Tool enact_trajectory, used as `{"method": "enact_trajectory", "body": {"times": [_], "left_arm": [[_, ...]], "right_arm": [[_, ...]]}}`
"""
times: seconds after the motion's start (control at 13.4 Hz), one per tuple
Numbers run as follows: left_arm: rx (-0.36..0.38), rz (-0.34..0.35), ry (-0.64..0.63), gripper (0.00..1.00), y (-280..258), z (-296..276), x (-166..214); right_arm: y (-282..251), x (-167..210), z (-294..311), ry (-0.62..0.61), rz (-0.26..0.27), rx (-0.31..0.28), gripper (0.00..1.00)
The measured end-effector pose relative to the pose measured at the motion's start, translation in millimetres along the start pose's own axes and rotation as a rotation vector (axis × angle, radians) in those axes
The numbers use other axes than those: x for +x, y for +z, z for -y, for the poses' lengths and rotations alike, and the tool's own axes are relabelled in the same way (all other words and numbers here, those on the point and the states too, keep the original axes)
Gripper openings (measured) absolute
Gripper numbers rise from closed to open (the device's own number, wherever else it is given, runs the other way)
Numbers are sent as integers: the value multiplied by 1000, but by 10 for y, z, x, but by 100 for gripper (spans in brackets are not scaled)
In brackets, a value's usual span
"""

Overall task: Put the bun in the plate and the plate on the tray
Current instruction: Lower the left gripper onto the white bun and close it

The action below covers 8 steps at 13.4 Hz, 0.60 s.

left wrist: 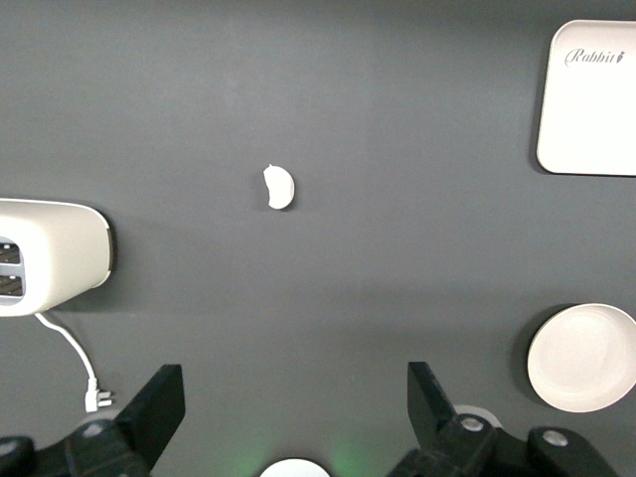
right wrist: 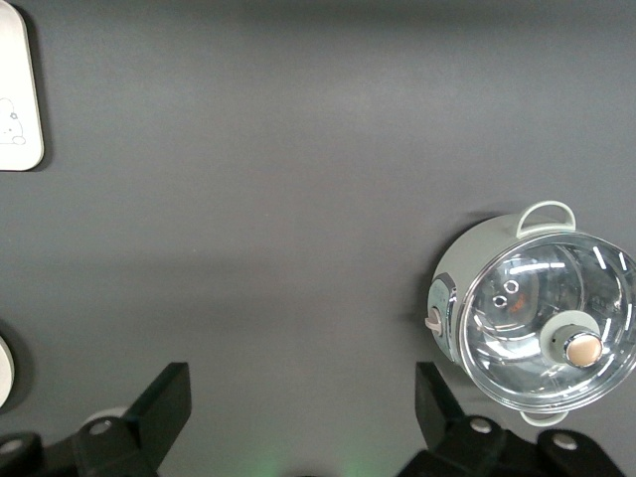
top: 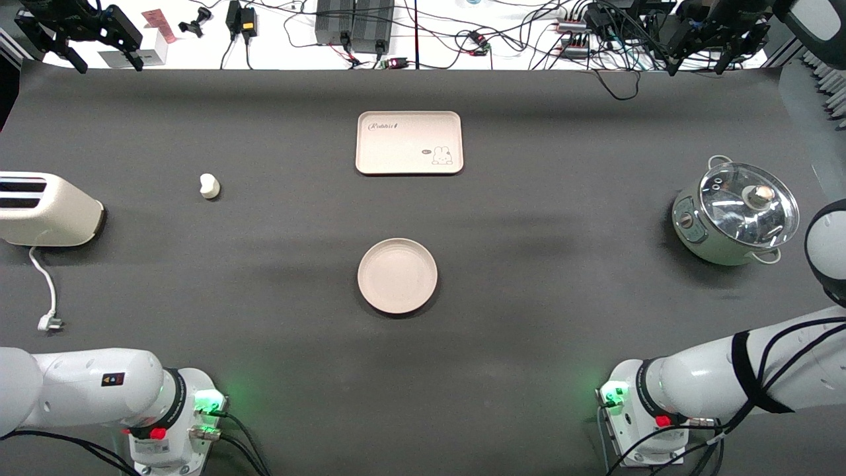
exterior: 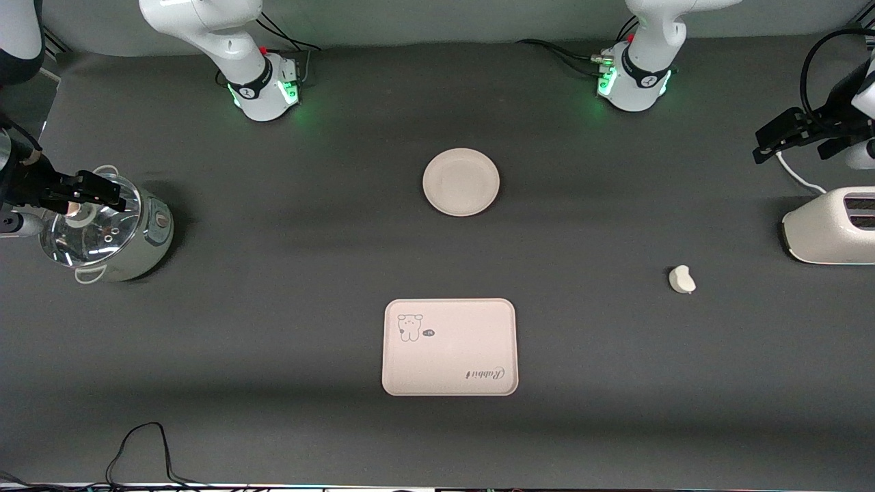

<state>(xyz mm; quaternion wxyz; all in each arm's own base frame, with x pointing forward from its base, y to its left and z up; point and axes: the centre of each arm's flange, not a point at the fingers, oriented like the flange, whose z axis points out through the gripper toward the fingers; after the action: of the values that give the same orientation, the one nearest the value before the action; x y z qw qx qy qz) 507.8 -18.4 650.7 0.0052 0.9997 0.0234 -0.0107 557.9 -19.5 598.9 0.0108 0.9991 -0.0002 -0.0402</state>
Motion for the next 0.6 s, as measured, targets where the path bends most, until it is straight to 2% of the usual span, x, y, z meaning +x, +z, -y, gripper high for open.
{"method": "enact_trajectory", "body": {"times": [0.37,0.6], "left_arm": [[4,4,10,100,22,5,8],[6,16,9,100,270,16,94]], "right_arm": [[0,0,0,0,0,0,100],[-1,0,-2,0,0,0,100]]}}
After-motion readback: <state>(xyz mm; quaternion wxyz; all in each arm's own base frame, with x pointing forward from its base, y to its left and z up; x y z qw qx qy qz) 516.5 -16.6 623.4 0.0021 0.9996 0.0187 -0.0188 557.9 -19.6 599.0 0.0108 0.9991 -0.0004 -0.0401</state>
